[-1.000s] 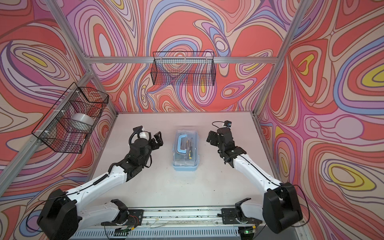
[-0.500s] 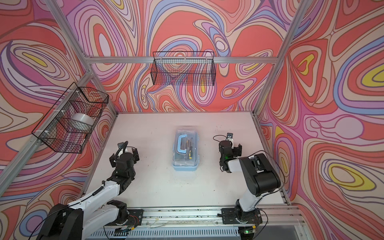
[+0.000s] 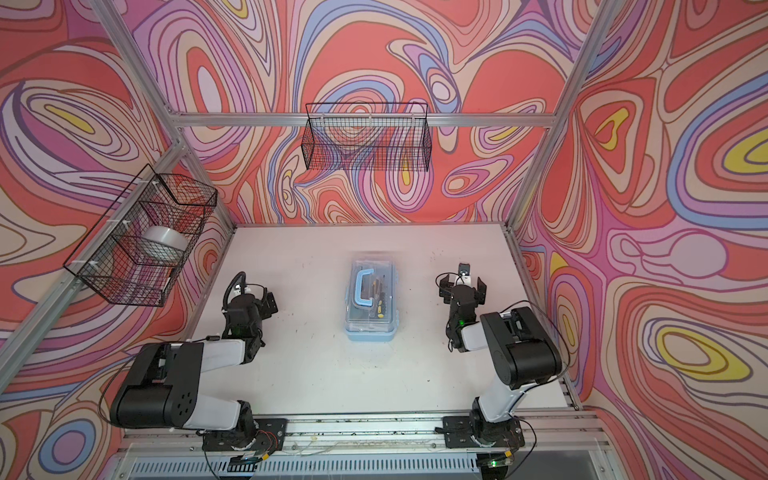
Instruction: Pack the tool kit
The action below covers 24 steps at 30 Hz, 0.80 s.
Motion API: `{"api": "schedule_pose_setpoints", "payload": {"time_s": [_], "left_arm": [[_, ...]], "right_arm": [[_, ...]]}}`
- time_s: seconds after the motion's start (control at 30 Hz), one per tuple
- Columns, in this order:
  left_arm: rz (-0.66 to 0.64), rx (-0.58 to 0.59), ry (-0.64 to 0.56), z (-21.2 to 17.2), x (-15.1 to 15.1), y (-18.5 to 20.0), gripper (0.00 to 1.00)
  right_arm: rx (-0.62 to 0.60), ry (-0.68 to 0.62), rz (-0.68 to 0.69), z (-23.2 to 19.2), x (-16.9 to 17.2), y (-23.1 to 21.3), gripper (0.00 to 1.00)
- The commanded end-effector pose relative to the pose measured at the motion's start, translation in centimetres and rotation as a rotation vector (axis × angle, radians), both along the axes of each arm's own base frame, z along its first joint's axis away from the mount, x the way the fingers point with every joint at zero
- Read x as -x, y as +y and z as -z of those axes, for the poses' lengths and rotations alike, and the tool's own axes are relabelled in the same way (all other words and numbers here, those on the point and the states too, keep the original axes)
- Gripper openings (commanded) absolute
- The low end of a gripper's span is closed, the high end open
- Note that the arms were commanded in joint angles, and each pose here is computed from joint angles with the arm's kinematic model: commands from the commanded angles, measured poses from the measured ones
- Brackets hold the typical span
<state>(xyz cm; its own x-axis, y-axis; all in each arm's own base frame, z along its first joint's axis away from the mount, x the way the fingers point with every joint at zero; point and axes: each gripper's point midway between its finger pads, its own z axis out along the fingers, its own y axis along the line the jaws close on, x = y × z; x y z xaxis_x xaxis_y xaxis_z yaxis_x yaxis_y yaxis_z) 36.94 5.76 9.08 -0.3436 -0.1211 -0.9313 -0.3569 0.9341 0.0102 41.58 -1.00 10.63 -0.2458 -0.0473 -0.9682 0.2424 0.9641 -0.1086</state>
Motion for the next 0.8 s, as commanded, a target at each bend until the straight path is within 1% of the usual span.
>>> {"api": "schedule_pose_setpoints", "payload": {"time_s": [0.0, 0.03, 0.07, 0.1, 0.13, 0.17, 0.23, 0.3, 0.33, 0.37, 0.47, 0.53, 0.7, 0.77], "left_arm": [[0.133, -0.016, -0.119, -0.9, -1.0, -2.1, 1.00], [0.155, -0.026, -0.112, -0.6, -0.9, -2.5, 1.00], [0.155, -0.020, -0.063, -0.3, -0.6, -2.8, 1.00], [0.152, -0.028, -0.063, -0.5, -0.8, -2.8, 1.00], [0.161, -0.052, -0.094, -0.8, -1.2, -3.1, 1.00], [0.175, -0.079, -0.079, -0.5, -1.3, -3.6, 1.00], [0.183, -0.078, -0.015, -0.2, -1.7, -4.1, 1.00], [0.166, -0.090, -0.038, -0.3, -1.9, -3.6, 1.00], [0.134, -0.078, -0.030, -0.4, -1.9, -3.1, 1.00], [0.130, -0.056, -0.008, -0.1, -1.9, -2.8, 1.00], [0.133, -0.058, -0.031, -0.2, -1.9, -2.8, 1.00], [0.133, -0.052, -0.017, -0.1, -1.9, -2.8, 1.00], [0.133, -0.054, -0.025, -0.1, -1.9, -2.8, 1.00], [0.132, -0.053, -0.021, -0.1, -1.9, -2.8, 1.00]], "right_arm": [[-0.046, -0.044, -0.059, -0.7, 0.3, 0.3, 0.98], [-0.073, -0.040, -0.059, 0.1, 0.7, 0.0, 0.98], [-0.063, -0.091, -0.043, 0.0, 0.6, -0.6, 0.98], [-0.049, -0.093, -0.049, -0.4, 0.6, -0.2, 0.98], [-0.069, -0.019, -0.080, 0.6, 0.1, 0.3, 0.98], [-0.079, -0.006, -0.083, 0.9, -0.5, 0.1, 0.98], [-0.103, 0.018, -0.088, 1.1, -0.8, -0.2, 0.98], [-0.099, 0.004, -0.079, 0.9, -0.8, -0.4, 0.98], [-0.095, 0.003, -0.071, 0.9, -0.6, -0.6, 0.98], [-0.096, -0.003, -0.070, 0.8, -0.8, -0.6, 0.98], [-0.097, 0.002, -0.067, 0.9, -0.8, -0.6, 0.98], [-0.094, -0.005, -0.064, 0.8, -0.7, -0.7, 0.98], [-0.104, 0.019, -0.075, 1.2, -1.1, -0.5, 0.98], [-0.136, 0.048, -0.103, 1.7, -1.5, -0.6, 0.98]]}}
